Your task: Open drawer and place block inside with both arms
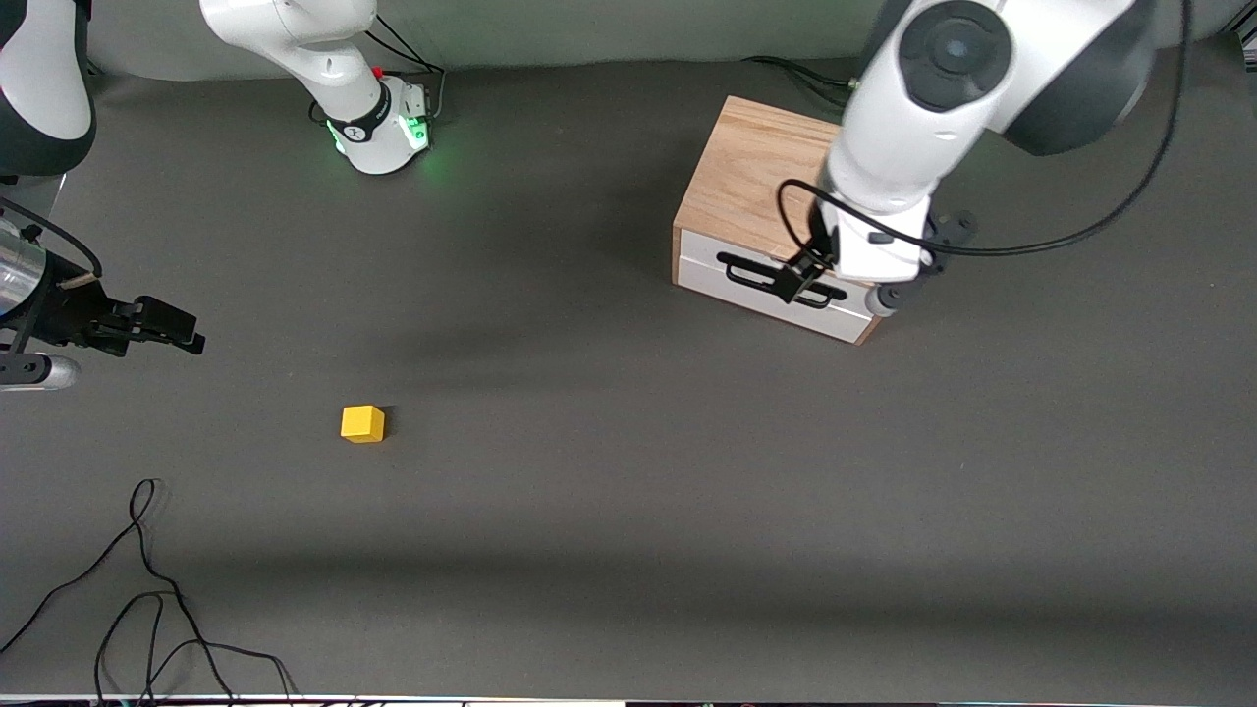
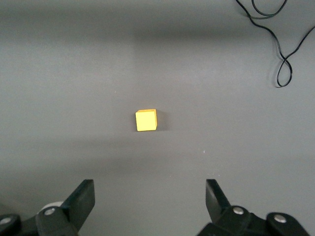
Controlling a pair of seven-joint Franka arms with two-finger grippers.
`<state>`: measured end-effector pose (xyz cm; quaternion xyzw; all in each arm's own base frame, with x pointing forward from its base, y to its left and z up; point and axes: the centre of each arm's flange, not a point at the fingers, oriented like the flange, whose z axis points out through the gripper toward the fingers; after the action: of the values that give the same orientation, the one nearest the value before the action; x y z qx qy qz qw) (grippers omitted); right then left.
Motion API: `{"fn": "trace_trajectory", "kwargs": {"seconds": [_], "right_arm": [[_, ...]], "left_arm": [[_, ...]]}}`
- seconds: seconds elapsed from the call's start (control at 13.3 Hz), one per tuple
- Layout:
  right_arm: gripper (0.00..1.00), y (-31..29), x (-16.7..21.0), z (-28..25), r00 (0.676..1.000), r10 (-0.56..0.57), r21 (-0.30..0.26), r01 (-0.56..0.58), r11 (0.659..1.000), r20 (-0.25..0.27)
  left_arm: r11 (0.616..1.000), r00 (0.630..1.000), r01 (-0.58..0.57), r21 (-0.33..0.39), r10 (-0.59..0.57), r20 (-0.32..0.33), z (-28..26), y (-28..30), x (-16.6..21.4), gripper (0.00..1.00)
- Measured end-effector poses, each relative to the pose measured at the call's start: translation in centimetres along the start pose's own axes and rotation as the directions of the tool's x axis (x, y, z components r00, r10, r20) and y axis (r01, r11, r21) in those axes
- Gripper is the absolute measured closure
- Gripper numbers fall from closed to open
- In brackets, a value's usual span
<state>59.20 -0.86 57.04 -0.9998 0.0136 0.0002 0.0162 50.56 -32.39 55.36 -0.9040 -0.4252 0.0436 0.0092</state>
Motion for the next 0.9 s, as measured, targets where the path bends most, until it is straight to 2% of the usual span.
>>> {"fn": "trace_trajectory", "kwargs": {"seconds": [0.23, 0.45, 0.68, 0.9], "right_arm": [[0.00, -0.2, 0.0, -0.1, 1.000, -0.003, 0.000, 0.003, 1.000, -0.001], [0.00, -0.6, 0.0, -0.2, 1.000, -0.011, 0.001, 0.011, 1.000, -0.003], [0.00, -1.6, 0.0, -0.3, 1.000, -0.028, 0.001, 0.028, 1.000, -0.004], [0.00, -2.0, 0.0, -0.3, 0.999, -0.034, 0.001, 0.034, 0.999, -0.005]], "left_arm": [[0.994, 0.995, 0.103, 0.027, -0.103, 0.000, 0.5, 0.1, -1.3, 0.00], [0.985, 0.990, 0.139, 0.104, -0.139, -0.003, 1.3, -0.7, -1.3, 0.00], [0.961, 0.982, 0.188, 0.203, -0.189, -0.015, 2.3, -1.7, -1.4, 0.00], [0.931, 0.969, 0.243, 0.271, -0.246, -0.025, 5.2, -1.0, -1.4, 0.00]]}}
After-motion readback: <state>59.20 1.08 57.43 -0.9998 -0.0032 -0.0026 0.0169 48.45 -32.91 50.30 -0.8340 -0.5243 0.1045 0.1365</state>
